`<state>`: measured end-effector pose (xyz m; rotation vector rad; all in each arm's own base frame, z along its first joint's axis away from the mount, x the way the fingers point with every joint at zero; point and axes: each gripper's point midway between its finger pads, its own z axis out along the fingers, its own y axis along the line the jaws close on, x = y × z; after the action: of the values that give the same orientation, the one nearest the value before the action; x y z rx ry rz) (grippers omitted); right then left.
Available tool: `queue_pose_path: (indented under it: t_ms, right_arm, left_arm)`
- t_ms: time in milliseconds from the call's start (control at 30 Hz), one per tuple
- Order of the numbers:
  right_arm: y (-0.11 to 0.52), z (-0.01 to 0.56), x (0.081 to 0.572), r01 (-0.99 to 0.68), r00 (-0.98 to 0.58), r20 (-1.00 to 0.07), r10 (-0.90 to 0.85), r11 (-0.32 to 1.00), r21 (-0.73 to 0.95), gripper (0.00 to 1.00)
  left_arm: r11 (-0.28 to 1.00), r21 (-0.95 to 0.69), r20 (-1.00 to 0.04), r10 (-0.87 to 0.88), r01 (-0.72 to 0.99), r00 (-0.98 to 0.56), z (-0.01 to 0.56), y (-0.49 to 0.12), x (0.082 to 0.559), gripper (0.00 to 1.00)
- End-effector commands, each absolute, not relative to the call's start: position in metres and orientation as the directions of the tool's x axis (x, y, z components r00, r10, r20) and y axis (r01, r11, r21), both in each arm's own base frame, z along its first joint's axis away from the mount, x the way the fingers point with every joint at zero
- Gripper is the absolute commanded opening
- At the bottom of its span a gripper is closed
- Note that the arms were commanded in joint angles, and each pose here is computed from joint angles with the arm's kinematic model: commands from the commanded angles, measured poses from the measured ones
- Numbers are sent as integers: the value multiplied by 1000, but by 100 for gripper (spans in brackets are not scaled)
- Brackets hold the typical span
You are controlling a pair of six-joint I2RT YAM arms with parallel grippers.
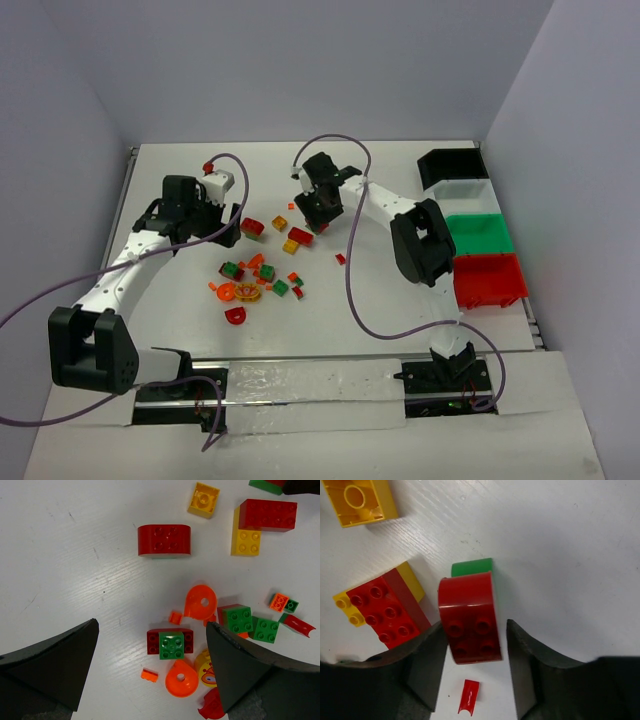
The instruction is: Sort the legos into containers by color
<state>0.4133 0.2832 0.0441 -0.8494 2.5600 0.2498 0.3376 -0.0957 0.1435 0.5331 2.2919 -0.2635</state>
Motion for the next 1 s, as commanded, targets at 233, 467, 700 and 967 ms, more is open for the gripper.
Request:
queue_pose_path:
  t_ms: [233,467,700,967]
  right_arm:
    - [286,102,407,-638,-656,-555,-512,769,46,19]
    - [283,211,371,-711,-578,-729,-367,665,229,0]
    - [295,264,308,-810,-536,-791,-296,444,383,0]
    - [302,300,260,-844,-529,-817,-228,245,478,0]
  left_arm:
    - [878,-68,-757,264,474,-597,160,-110,350,95]
    - [659,-269,-851,178,702,-493,214,-169,329,82]
    - [404,-397,-893,37,824,-448,268,-206,295,85]
    - [200,-454,-891,-131,869,-435,323,-221,263,86]
